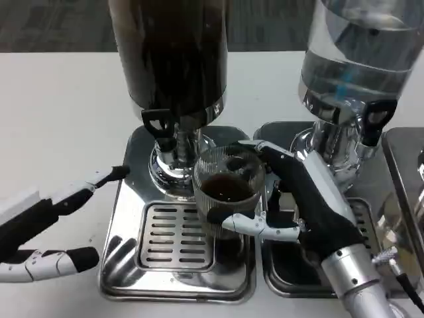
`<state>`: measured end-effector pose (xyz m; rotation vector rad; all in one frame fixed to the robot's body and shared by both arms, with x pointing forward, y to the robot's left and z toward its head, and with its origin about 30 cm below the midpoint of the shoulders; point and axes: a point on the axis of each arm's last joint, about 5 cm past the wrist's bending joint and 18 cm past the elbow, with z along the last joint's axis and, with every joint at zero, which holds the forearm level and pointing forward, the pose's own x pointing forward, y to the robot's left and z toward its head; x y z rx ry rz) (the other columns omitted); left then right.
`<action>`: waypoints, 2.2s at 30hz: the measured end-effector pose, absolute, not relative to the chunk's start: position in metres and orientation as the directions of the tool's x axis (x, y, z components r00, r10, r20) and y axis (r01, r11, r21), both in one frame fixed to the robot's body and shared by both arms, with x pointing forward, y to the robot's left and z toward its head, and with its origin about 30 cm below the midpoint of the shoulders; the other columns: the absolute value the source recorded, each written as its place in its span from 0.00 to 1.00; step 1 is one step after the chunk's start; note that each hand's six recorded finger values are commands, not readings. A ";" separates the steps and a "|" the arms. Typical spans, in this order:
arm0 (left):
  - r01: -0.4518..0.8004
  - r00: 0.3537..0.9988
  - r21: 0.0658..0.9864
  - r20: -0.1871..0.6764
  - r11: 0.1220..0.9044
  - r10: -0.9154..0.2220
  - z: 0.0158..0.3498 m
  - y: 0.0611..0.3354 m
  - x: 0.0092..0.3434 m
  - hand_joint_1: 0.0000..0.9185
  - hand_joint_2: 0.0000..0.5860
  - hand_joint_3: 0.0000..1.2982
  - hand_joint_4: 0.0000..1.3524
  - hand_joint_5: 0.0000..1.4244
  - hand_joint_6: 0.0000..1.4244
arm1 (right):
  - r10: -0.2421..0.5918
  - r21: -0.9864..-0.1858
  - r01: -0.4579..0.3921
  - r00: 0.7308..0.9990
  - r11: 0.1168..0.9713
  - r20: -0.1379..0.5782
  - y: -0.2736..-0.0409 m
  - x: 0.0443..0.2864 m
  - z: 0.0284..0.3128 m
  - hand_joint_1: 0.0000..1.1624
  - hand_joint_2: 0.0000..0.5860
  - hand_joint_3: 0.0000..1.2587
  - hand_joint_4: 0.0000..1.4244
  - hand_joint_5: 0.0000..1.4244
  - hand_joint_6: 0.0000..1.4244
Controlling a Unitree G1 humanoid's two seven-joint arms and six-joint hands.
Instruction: Grasp the cup under the faucet to collect the drink, then remove the cup.
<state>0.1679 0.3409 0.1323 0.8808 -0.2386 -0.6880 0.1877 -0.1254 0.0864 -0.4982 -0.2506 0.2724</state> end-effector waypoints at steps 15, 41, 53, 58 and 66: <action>0.464 0.750 0.775 -0.085 0.429 -0.656 0.131 0.338 0.168 0.00 0.11 0.03 0.00 0.00 0.04 | 0.317 -0.493 -0.201 0.934 0.846 0.163 -0.130 0.175 0.091 0.69 0.39 0.43 0.46 0.62 0.84; 0.460 0.665 0.802 -0.026 0.382 -0.747 0.134 0.326 0.143 0.00 0.12 0.01 0.00 0.00 0.03 | 0.349 -0.476 -0.241 0.925 0.846 0.152 -0.139 0.149 0.104 0.69 0.41 0.45 0.47 0.62 0.82; 0.477 0.644 0.799 -0.034 0.366 -0.764 0.137 0.325 0.131 0.00 0.12 0.02 0.00 0.00 0.03 | 0.350 -0.470 -0.247 0.926 0.848 0.145 -0.140 0.142 0.108 0.70 0.45 0.44 0.46 0.61 0.82; 0.476 0.651 0.795 -0.031 0.376 -0.758 0.136 0.325 0.124 0.00 0.12 0.03 0.00 0.00 0.03 | 0.348 -0.473 -0.246 0.927 0.846 0.139 -0.142 0.140 0.109 0.71 0.45 0.44 0.46 0.61 0.82; 0.462 0.669 0.796 -0.024 0.390 -0.743 0.138 0.327 0.119 0.00 0.13 0.04 0.00 0.00 0.03 | 0.351 -0.468 -0.251 0.926 0.847 0.139 -0.143 0.139 0.110 0.72 0.47 0.43 0.45 0.60 0.82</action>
